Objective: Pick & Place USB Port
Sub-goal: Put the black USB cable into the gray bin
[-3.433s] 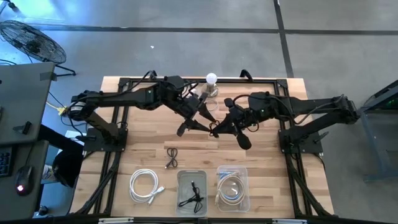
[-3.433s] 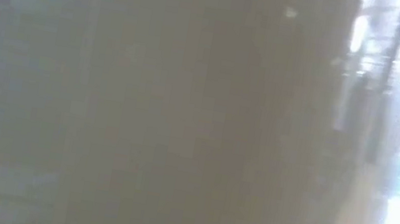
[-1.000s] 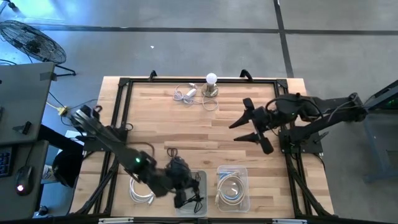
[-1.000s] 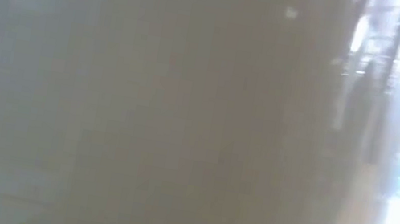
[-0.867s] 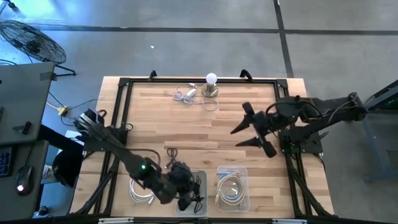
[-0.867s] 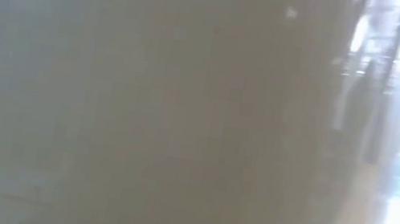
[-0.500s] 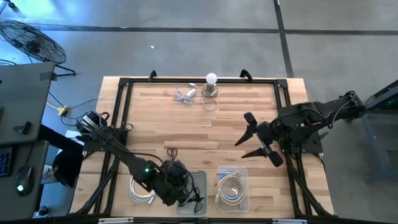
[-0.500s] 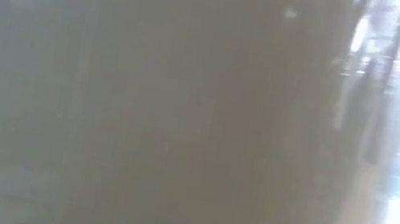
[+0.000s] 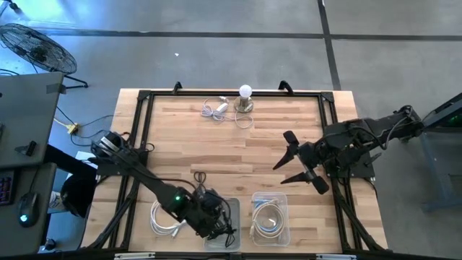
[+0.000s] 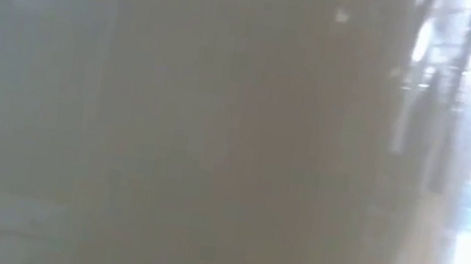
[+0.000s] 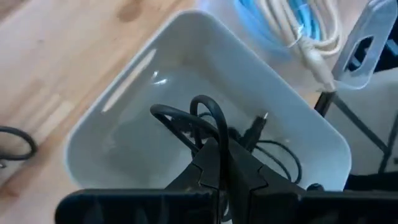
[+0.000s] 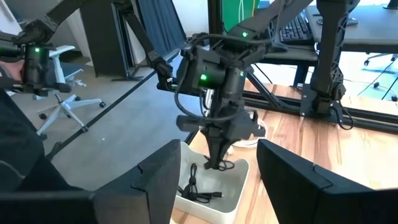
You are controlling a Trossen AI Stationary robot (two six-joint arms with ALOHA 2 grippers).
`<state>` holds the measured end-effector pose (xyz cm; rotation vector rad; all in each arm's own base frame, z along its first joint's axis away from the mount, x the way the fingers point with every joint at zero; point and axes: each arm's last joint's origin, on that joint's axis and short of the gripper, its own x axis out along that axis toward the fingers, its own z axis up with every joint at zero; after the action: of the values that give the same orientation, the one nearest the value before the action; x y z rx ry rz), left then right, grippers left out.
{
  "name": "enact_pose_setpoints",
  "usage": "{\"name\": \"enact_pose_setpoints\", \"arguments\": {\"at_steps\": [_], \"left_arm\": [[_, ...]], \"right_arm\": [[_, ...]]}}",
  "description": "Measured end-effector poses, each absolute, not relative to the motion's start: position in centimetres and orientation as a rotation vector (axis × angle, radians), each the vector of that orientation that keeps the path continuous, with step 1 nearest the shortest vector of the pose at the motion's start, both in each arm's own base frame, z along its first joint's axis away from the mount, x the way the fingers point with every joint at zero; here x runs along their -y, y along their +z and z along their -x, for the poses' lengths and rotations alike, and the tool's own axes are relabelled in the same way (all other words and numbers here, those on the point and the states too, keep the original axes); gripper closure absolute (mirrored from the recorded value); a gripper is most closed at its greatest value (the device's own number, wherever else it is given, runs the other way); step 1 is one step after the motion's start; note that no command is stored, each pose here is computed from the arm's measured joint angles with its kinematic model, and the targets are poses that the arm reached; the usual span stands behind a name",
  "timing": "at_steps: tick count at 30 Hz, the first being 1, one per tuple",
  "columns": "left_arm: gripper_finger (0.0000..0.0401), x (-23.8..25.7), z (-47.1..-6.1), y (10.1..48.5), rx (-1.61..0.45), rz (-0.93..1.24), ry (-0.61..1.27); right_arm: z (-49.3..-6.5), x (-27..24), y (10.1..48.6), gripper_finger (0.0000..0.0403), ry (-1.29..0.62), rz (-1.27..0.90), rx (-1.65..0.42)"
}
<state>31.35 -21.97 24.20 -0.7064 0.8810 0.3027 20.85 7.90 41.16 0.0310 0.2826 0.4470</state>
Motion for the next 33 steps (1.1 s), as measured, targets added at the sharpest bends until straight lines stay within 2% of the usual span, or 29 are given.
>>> {"name": "enact_pose_setpoints", "arguments": {"at_steps": [12,26,33], "left_arm": [[0.0392,20.9,-34.1,23.2,-0.915,0.752,0.176],[0.0321,19.5,-34.7,23.0,-0.989,0.679,0.102],[0.029,17.1,-33.5,23.0,-1.24,0.68,0.121]], "right_arm": [[-20.8,-7.9,41.1,0.0198,0.445,-0.009,-0.286],[-20.7,-7.8,40.5,0.0198,0.443,-0.001,-0.346],[-20.7,-7.8,40.5,0.0198,0.443,-0.001,-0.351]]}}
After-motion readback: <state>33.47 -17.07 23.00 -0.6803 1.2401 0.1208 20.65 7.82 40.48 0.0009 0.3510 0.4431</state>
